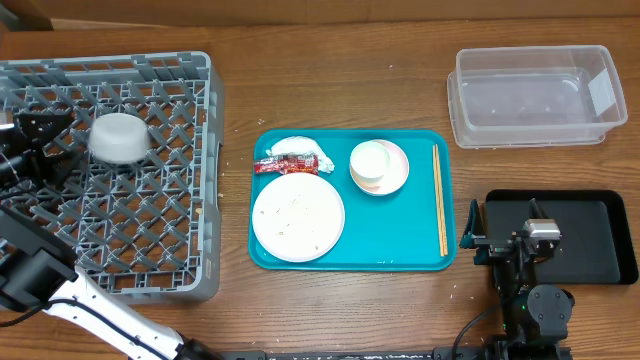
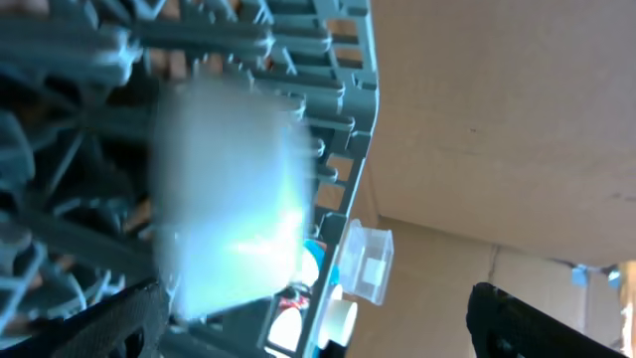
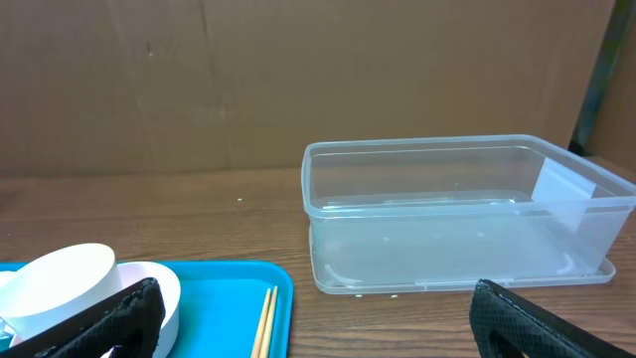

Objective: Sort waste into correct bins and load items into the dishwasher
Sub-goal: 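Lift the grey bowl and carry it left into the dish rack, then release the grey bowl upside down in the rack and raise the gripper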

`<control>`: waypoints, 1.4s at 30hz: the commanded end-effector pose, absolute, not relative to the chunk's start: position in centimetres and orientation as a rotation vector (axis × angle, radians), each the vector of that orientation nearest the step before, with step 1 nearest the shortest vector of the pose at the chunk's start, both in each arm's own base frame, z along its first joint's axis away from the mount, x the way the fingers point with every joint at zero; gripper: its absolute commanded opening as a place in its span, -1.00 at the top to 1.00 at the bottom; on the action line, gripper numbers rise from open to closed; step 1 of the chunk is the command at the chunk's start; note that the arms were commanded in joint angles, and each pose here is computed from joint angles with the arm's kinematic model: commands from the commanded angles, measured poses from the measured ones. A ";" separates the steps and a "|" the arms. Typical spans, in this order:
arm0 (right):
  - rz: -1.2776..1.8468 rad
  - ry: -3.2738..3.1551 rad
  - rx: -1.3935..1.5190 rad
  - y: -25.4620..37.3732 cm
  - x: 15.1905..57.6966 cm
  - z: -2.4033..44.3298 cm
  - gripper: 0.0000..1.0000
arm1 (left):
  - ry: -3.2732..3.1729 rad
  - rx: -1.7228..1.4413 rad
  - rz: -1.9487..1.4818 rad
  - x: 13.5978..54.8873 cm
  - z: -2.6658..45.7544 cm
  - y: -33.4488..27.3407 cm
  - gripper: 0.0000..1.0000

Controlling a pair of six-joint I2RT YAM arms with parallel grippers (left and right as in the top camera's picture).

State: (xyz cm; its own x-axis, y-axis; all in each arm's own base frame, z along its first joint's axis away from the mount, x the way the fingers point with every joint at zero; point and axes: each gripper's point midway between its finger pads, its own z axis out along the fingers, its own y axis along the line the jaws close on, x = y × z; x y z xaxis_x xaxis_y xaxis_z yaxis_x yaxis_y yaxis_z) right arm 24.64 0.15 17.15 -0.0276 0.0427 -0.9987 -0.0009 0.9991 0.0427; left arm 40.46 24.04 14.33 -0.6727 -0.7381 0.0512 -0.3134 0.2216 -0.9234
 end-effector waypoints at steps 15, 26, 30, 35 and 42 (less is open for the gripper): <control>0.032 1.592 0.030 0.2 24.6 17.0 -1.00 | 2.352 -0.894 -0.884 38.0 25.1 24.3 0.92; 0.032 1.592 0.030 0.2 24.7 17.0 -0.99 | 2.681 -0.907 -0.318 41.7 20.8 20.4 0.92; 0.032 1.592 0.030 0.2 24.7 17.0 -1.00 | 2.740 -0.826 -0.129 43.4 19.6 19.1 0.92; 0.032 1.592 0.030 0.2 24.7 17.0 -0.99 | 2.776 -0.951 0.155 43.6 16.9 20.2 0.92; 0.032 1.592 0.030 0.2 24.7 17.0 -0.99 | 2.875 -0.967 0.131 44.2 12.2 19.8 0.92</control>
State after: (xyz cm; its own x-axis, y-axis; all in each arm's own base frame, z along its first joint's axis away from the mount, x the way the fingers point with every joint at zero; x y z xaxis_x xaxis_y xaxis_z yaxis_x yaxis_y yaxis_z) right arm 24.64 0.15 17.15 -0.0276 0.0434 -0.9987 -0.0009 0.9991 0.0435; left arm 44.57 18.91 14.44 -0.8059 -0.5687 -0.1645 -0.5750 0.8181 -0.0114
